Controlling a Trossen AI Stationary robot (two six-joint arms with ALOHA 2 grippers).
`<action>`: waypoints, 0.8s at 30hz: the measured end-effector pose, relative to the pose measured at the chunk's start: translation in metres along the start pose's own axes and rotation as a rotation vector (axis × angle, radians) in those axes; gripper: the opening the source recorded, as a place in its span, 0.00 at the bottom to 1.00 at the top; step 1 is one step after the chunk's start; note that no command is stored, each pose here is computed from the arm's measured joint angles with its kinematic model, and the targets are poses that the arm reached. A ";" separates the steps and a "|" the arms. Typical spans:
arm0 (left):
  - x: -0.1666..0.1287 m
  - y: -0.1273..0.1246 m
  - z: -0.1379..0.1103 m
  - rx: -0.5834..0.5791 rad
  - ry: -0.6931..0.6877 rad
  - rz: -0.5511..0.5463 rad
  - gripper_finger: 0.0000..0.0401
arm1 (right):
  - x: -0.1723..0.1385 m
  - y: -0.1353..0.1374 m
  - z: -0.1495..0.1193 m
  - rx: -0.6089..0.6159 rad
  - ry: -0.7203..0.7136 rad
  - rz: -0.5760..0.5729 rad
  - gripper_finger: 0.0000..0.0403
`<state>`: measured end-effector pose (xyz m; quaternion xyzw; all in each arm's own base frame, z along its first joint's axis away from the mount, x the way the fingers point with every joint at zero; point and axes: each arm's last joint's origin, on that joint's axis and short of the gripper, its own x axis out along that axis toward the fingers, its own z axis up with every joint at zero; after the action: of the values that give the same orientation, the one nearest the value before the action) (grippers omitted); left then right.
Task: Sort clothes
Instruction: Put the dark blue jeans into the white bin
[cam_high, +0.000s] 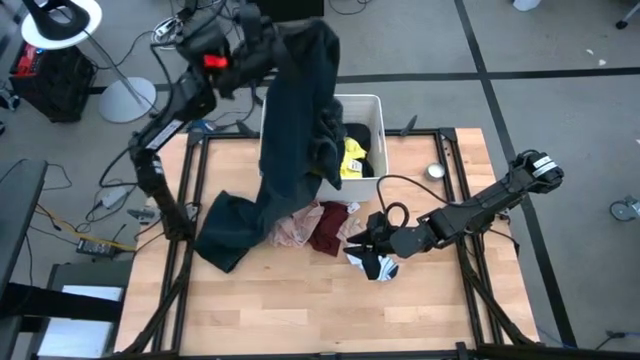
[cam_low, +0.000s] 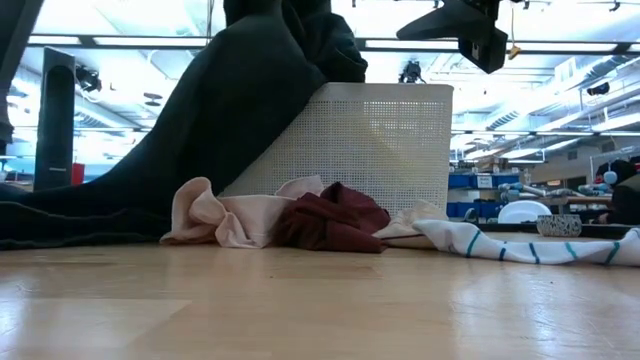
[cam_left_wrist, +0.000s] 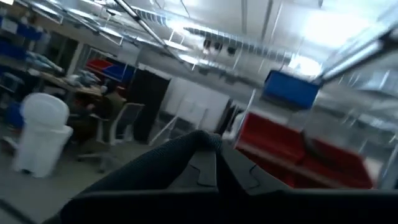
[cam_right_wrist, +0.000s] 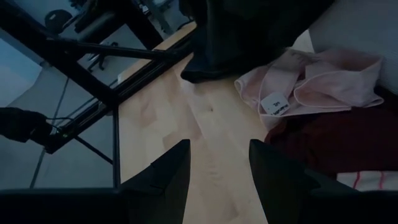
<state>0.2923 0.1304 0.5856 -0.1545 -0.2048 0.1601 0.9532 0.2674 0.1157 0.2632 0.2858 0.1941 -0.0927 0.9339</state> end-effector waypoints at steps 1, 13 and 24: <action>0.004 0.007 0.000 -0.030 -0.010 -0.013 0.00 | 0.000 0.001 -0.001 -0.002 0.002 0.002 0.41; 0.020 0.071 -0.030 -0.127 0.307 0.014 0.00 | -0.001 0.004 -0.006 -0.014 0.012 0.008 0.41; 0.010 0.102 -0.095 -0.075 0.824 0.211 0.00 | -0.001 0.002 -0.006 -0.031 0.016 -0.004 0.41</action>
<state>0.3182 0.2049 0.4700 -0.2601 0.2043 0.1742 0.9275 0.2656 0.1207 0.2602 0.2716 0.2036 -0.0893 0.9364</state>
